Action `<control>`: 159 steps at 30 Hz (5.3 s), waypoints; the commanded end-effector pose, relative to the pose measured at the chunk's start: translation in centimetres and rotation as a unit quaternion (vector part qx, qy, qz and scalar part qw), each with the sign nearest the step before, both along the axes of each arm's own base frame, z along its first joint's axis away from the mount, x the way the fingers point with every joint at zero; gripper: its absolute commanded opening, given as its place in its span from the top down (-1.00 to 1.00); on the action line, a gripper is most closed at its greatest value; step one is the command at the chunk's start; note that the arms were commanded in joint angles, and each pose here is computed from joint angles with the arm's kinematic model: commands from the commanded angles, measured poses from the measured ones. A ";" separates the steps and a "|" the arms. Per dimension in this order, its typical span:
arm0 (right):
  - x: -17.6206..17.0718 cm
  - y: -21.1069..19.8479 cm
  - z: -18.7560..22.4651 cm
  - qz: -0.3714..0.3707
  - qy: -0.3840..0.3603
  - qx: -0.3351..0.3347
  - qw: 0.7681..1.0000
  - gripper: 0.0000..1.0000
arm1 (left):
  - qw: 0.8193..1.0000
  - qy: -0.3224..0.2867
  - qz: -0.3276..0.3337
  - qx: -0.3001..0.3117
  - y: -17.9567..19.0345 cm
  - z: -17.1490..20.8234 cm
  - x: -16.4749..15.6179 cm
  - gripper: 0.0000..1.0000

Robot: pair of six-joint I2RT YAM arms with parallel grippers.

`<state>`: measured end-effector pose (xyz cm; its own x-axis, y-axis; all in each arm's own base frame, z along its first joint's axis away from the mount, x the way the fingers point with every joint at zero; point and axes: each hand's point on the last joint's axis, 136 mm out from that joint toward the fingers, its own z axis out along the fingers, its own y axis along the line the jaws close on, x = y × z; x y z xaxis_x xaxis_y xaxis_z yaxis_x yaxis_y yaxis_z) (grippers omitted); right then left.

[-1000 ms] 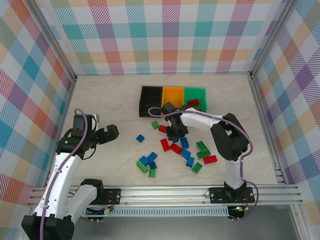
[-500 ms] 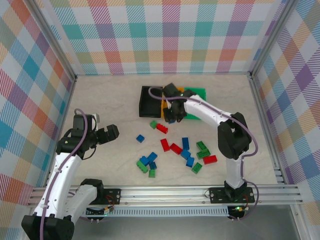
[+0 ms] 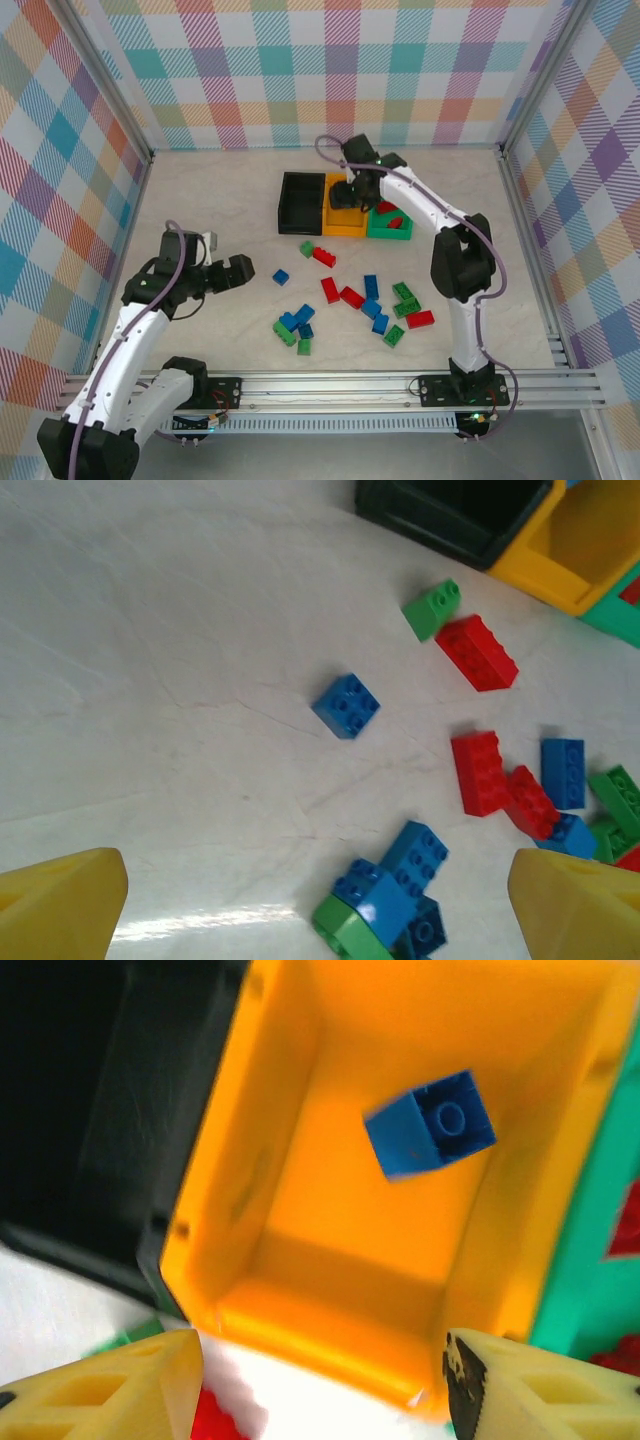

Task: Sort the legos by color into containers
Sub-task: Pick up the lego from the center of the table, then place the lego in the container, then pick up the lego from the center of the table, then place the lego in the container, then pick up the lego from the center of the table.

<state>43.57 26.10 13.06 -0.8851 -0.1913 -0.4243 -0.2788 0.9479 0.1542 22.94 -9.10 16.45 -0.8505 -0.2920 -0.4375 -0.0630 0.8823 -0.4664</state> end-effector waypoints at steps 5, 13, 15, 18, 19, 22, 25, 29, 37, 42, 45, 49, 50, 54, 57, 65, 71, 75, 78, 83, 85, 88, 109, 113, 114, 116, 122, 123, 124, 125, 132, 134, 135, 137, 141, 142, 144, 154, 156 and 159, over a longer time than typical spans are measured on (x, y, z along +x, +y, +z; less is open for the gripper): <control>-8.2 -3.0 -1.2 0.007 0.036 0.003 0.999 -0.28 | 0.994 0.102 -0.006 -0.045 -3.6 -5.8 -1.4 -0.86; -14.1 -6.7 -6.0 -0.008 0.100 -0.032 0.994 -0.29 | 0.990 0.137 -0.011 -0.009 -4.5 -9.5 -1.3 -0.87; -14.5 -6.3 -6.9 -0.009 0.116 -0.020 0.993 -0.28 | 0.991 0.133 -0.006 -0.009 -4.8 -9.4 -0.7 -0.88; -15.0 -5.6 -7.9 -0.011 0.135 -0.006 0.991 -0.27 | 0.991 0.132 -0.004 -0.004 -5.1 -9.2 0.0 -0.90; -15.1 -5.3 -8.3 -0.011 0.142 -0.007 0.990 -0.26 | 0.991 0.131 -0.003 0.000 -5.1 -9.1 0.2 -0.90; -15.7 -4.5 -9.4 -0.004 0.158 -0.014 0.987 -0.22 | 0.992 0.128 -0.003 0.009 -5.2 -8.8 0.8 -0.90; -16.4 -4.0 -10.3 0.003 0.168 -0.025 0.985 -0.06 | 0.992 0.122 0.000 0.019 -5.1 -8.3 1.4 -0.93; -16.8 -4.5 -11.0 -0.004 0.170 -0.041 0.985 0.26 | 0.993 0.118 0.000 0.018 -5.4 -7.7 2.1 -0.93; -13.6 -3.3 -6.9 0.011 0.107 -0.034 0.994 0.36 | 0.992 0.124 0.003 0.018 -5.6 -8.3 2.1 -0.93; -8.1 -1.9 -2.9 0.021 0.052 -0.025 0.998 0.35 | 0.992 0.125 0.004 0.020 -5.8 -8.4 2.0 -0.93; -4.7 -1.4 -0.9 0.014 0.021 -0.023 0.999 0.34 | 0.991 0.129 0.003 0.018 -6.1 -8.4 1.9 -0.93; -0.2 -1.6 0.1 -0.004 0.006 -0.013 1.000 0.25 | 0.992 0.128 0.000 0.021 -6.4 -7.9 2.0 -0.92; 0.6 -1.5 0.3 -0.007 0.002 -0.009 1.000 0.21 | 0.992 0.127 -0.001 0.024 -6.4 -7.8 2.2 -0.92; 2.4 -1.3 0.4 -0.007 0.003 -0.011 1.000 -0.29 | 0.991 0.125 -0.009 0.037 -6.8 -7.5 3.1 -0.84; 1.6 -1.0 0.2 -0.001 0.014 0.003 1.000 -0.35 | 0.990 0.129 -0.022 0.049 -7.2 -7.6 4.0 -0.83; -5.0 -2.9 0.5 0.006 0.021 0.021 1.000 -0.35 | 0.978 0.171 -0.057 0.101 -8.2 -9.8 5.9 -0.62; -9.5 -6.2 0.2 -0.011 0.015 0.003 1.000 -0.35 | 0.952 0.190 -0.107 0.214 -8.3 -11.2 6.5 -0.40; -11.4 -7.9 0.1 -0.023 0.009 -0.005 1.000 -0.35 | 0.933 0.200 -0.122 0.274 -7.3 -12.4 6.3 -0.38; -12.4 -8.4 -0.1 -0.028 0.009 -0.001 1.000 -0.35 | 0.925 0.211 -0.127 0.291 -6.9 -13.3 6.1 -0.33; -13.1 -8.8 -0.7 -0.039 0.008 0.006 0.999 -0.34 | 0.926 0.212 -0.131 0.283 -7.4 -13.9 6.3 -0.17; -13.3 -8.9 -0.8 -0.043 0.008 0.008 0.999 -0.34 | 0.928 0.212 -0.134 0.275 -7.8 -14.0 6.4 0.02; -13.6 -9.2 -0.9 -0.049 0.005 0.010 0.999 -0.33 | 0.932 0.202 -0.137 0.269 -8.3 -13.5 6.7 0.16; -18.5 -10.3 -3.5 -0.068 0.051 0.046 0.995 -0.32 | 0.979 0.031 -0.160 0.120 -19.9 1.1 18.4 0.24; -19.5 -10.2 -3.5 -0.074 0.054 0.066 0.994 -0.30 | 0.981 0.032 -0.156 0.110 -21.9 1.2 21.0 0.18; -19.7 -10.2 -3.4 -0.076 0.055 0.070 0.993 -0.30 | 0.981 0.035 -0.158 0.106 -22.3 1.2 21.2 0.15; -20.1 -10.1 -3.5 -0.074 0.057 0.079 0.992 -0.30 | 0.982 0.032 -0.163 0.092 -23.2 1.1 21.7 0.03; -20.7 -9.1 -4.3 -0.058 0.074 0.085 0.992 -0.29 | 0.982 0.030 -0.158 0.094 -22.8 1.3 20.6 -0.30; -20.7 -8.9 -4.4 -0.055 0.075 0.088 0.992 -0.29 | 0.983 0.026 -0.158 0.093 -22.6 1.4 20.1 -0.30; -20.8 -8.5 -4.5 -0.050 0.077 0.091 0.992 -0.29 | 0.983 0.021 -0.157 0.090 -22.2 1.6 19.4 -0.31; -20.7 -8.1 -4.5 -0.045 0.079 0.094 0.991 -0.29 | 0.984 0.016 -0.156 0.087 -21.7 1.7 18.6 -0.32; -21.3 -6.5 -6.4 -0.002 0.109 0.056 0.992 -0.30 | 0.988 0.006 -0.129 0.088 -16.3 0.9 11.9 -0.34; -21.6 -6.5 -7.2 0.006 0.117 0.034 0.993 -0.30 | 0.988 0.009 -0.123 0.093 -14.7 0.4 10.0 -0.34; -21.6 -6.5 -7.5 0.007 0.119 0.028 0.992 -0.30 | 0.988 0.011 -0.120 0.095 -13.9 0.1 9.1 -0.35; -21.9 -6.4 -7.8 0.014 0.125 0.019 0.992 -0.31 | 0.988 0.013 -0.117 0.095 -12.6 -0.3 7.2 -0.36; -22.0 -5.7 -8.1 0.020 0.130 0.020 0.991 -0.31 | 0.989 0.032 -0.115 0.085 -10.9 -1.9 4.1 -0.37; -21.9 -5.3 -8.1 0.025 0.130 0.024 0.991 -0.31 | 0.989 0.039 -0.114 0.081 -10.6 -2.6 3.3 -0.37; -21.7 -4.4 -8.0 0.035 0.128 0.025 0.991 -0.31 | 0.990 0.051 -0.111 0.075 -10.0 -3.6 2.0 -0.37; -20.0 -0.9 -8.9 0.067 0.128 -0.008 0.990 -0.31 | 0.992 0.071 -0.064 0.082 -6.7 -5.9 -1.6 -0.37; -19.8 -0.9 -9.7 0.066 0.134 -0.020 0.989 -0.30 | 0.992 0.070 -0.055 0.090 -6.0 -5.8 -1.9 -0.39; -20.0 -1.2 -10.8 0.066 0.146 -0.039 0.986 -0.22 | 0.992 0.072 -0.052 0.091 -5.7 -5.7 -2.2 -0.40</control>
<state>23.70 25.37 2.92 -0.9375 -0.3089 -0.1601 -0.3387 0.9156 0.2168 21.75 -15.71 11.31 -0.9232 -0.1144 -0.3669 0.0103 0.9470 -0.3211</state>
